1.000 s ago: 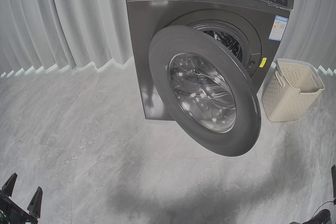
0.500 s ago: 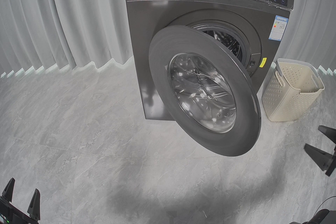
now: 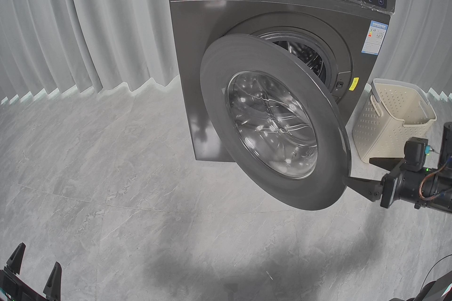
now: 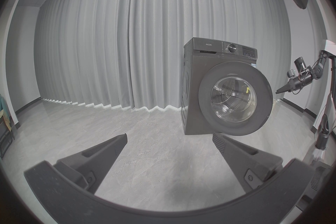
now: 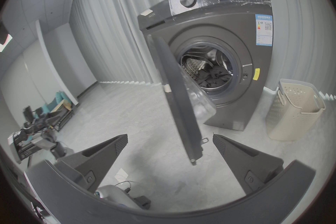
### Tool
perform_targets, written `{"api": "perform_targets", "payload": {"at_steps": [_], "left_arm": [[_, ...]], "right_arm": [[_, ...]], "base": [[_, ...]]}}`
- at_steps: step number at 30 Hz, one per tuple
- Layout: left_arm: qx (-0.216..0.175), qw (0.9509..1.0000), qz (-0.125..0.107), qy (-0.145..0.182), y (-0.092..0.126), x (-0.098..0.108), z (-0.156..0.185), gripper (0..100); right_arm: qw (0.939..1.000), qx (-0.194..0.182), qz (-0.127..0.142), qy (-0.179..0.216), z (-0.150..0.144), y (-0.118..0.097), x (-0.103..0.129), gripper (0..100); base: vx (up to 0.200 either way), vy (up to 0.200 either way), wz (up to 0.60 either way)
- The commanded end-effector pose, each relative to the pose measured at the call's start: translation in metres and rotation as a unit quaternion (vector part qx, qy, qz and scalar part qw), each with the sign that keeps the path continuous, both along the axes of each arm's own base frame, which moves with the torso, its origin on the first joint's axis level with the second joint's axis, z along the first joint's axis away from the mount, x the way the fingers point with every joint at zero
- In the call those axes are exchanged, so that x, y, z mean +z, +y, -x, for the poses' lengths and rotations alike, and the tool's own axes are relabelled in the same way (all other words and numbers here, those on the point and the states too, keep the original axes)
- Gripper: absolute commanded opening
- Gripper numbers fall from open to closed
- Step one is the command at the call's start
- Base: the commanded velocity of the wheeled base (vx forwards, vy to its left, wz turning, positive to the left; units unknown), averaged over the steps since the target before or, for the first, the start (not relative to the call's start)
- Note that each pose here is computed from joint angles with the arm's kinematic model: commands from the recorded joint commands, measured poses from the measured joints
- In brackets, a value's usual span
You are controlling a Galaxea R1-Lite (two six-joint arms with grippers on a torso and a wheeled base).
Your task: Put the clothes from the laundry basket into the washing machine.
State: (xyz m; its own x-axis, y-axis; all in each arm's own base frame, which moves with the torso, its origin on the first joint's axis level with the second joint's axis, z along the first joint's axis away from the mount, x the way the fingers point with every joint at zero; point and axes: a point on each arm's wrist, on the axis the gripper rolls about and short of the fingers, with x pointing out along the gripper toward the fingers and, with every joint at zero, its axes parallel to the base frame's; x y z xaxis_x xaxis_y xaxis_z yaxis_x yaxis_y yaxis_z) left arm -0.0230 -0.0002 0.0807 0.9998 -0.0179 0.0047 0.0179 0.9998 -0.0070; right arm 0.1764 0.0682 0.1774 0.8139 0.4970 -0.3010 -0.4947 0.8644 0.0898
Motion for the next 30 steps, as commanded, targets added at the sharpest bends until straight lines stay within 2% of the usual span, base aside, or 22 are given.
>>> {"api": "perform_targets", "payload": {"at_steps": [1, 5, 8, 11, 12, 13, 15, 17, 21, 22, 25, 26, 30], "left_arm": [[-0.001, 1.0, 0.0, 0.002, 0.0, -0.005, 0.0, 100], [-0.001, 1.0, 0.002, 0.002, 0.0, -0.005, 0.0, 100], [-0.001, 1.0, 0.001, 0.002, 0.0, -0.005, 0.0, 100], [-0.001, 1.0, 0.001, 0.002, 0.0, -0.005, 0.0, 100], [-0.001, 1.0, 0.001, 0.002, 0.0, -0.005, 0.0, 100], [-0.001, 1.0, 0.0, 0.002, 0.0, -0.005, 0.0, 100], [0.0, 1.0, 0.0, 0.003, 0.0, -0.005, 0.0, 100], [-0.001, 1.0, 0.0, 0.003, 0.0, -0.005, 0.0, 100], [0.0, 1.0, 0.002, 0.003, 0.0, -0.005, 0.0, 100], [0.0, 1.0, 0.002, 0.003, 0.0, -0.005, 0.0, 100], [0.0, 1.0, 0.002, 0.003, 0.0, -0.005, 0.0, 100], [0.0, 1.0, 0.002, 0.003, 0.0, -0.005, 0.0, 100], [0.0, 1.0, 0.002, 0.003, 0.0, -0.005, 0.0, 100]], "right_arm": [[0.9986, -0.045, 0.017, 0.021, -0.034, 0.003, -0.008, 100], [0.9949, -0.096, 0.025, 0.021, -0.048, -0.009, -0.008, 100], [0.9904, -0.136, 0.021, -0.002, -0.055, -0.023, -0.002, 100], [0.9816, -0.188, 0.018, -0.032, -0.061, -0.047, 0.004, 100], [0.9806, -0.192, 0.018, -0.034, -0.062, -0.049, 0.004, 100], [0.9752, -0.215, 0.022, -0.049, -0.064, -0.061, 0.006, 100], [0.9704, -0.233, 0.03, -0.056, -0.065, -0.071, 0.005, 100], [0.9682, -0.241, 0.038, -0.056, -0.064, -0.076, 0.002, 100], [0.9711, -0.232, 0.045, -0.031, -0.056, -0.074, -0.012, 100], [0.9754, -0.215, 0.049, -0.01, -0.048, -0.067, -0.024, 100], [0.984, -0.171, 0.052, 0.007, -0.039, -0.05, -0.033, 100], [0.9848, -0.166, 0.051, 0.009, -0.038, -0.048, -0.034, 100], [0.9929, -0.106, 0.044, 0.031, -0.029, -0.032, -0.044, 100]], "base": [[0.0, 0.0, 0.0], [0.0, 0.0, 0.0], [0.0, 0.0, 0.0], [0.0, 0.0, 0.0], [0.0, 0.0, 0.0], [0.0, 0.0, 0.0], [0.0, 0.0, 0.0], [0.0, 0.0, 0.0], [0.0, -0.2, 0.0], [0.0, -0.2, 0.0], [0.0, -0.2, 0.0], [0.0, -0.2, 0.0], [0.0, -0.2, 0.0]]}}
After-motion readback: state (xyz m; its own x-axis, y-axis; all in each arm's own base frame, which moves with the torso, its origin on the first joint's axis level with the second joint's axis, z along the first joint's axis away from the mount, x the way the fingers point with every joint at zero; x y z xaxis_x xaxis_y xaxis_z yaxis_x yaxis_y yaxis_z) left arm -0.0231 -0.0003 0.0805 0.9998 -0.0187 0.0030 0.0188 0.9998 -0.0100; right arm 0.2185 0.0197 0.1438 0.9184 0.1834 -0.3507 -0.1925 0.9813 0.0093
